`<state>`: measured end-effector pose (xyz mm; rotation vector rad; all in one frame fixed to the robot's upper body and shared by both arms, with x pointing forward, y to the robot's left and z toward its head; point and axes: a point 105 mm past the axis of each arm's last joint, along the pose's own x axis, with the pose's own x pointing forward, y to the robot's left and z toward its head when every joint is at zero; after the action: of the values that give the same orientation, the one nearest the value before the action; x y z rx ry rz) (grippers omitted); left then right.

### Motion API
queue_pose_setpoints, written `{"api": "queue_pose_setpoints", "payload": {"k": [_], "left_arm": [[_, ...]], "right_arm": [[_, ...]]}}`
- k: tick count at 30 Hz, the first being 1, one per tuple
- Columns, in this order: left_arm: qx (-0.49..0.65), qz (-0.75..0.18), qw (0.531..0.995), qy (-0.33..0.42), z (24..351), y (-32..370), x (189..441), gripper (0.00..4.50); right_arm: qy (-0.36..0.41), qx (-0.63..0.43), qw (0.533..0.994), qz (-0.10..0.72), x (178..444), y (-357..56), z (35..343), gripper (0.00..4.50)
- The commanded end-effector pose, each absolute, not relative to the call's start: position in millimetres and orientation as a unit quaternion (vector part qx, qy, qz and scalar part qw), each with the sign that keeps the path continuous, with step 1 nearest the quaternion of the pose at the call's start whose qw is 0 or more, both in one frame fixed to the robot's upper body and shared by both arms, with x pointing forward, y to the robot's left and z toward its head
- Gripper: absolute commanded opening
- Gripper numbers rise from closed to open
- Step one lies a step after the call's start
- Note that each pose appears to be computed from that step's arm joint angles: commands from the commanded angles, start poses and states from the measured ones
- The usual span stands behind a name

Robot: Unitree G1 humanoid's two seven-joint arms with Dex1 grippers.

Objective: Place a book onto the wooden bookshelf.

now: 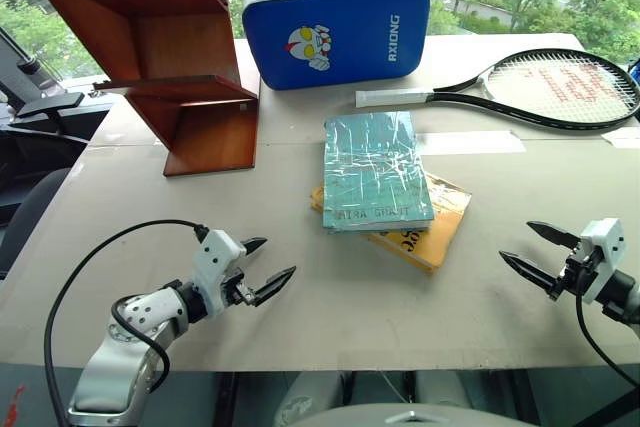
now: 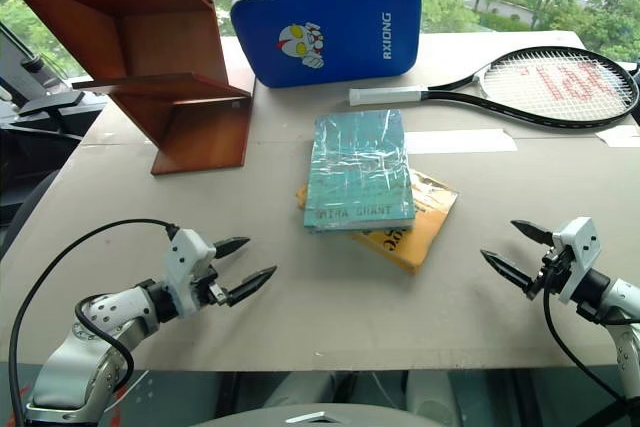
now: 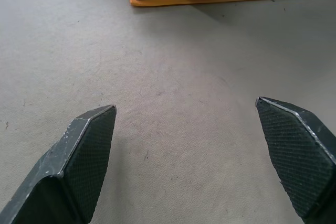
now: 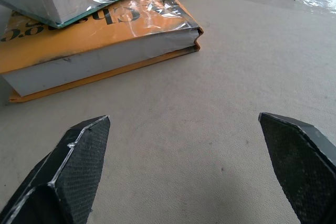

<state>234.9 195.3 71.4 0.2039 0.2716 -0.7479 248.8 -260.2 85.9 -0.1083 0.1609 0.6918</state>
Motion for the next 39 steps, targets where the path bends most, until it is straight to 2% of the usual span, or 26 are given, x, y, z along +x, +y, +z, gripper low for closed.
{"api": "queue_pose_setpoints", "payload": {"k": [1,14,24,30,33,36,39], "left_arm": [[0.125,-0.373,0.912,0.116,83.8,197.4,235.2,4.39],[0.136,-0.391,0.903,0.114,93.2,205.2,243.4,4.39],[0.134,-0.386,0.907,0.104,98.1,204.0,246.8,4.39],[0.109,-0.401,0.906,0.087,115.3,207.1,251.9,4.39],[0.119,-0.423,0.896,0.069,135.4,211.0,260.0,4.39],[0.126,-0.434,0.89,0.053,155.9,216.6,265.4,4.5],[0.14,-0.444,0.884,0.039,175.6,225.7,267.5,4.5]], "right_arm": [[0.069,-0.063,0.935,0.342,250.9,-261.7,92.4,4.5],[0.067,-0.058,0.939,0.331,249.6,-261.8,88.1,4.5],[0.061,-0.064,0.946,0.312,261.5,-263.5,94.5,4.5],[0.021,-0.078,0.95,0.3,294.6,-232.3,123.1,4.5],[0.029,-0.1,0.952,0.289,335.5,-208.7,136.8,4.5],[0.017,-0.089,0.967,0.239,372.2,-198.5,157.3,3.73],[0.02,-0.072,0.967,0.242,402.3,-168.4,169.6,2.15]]}}
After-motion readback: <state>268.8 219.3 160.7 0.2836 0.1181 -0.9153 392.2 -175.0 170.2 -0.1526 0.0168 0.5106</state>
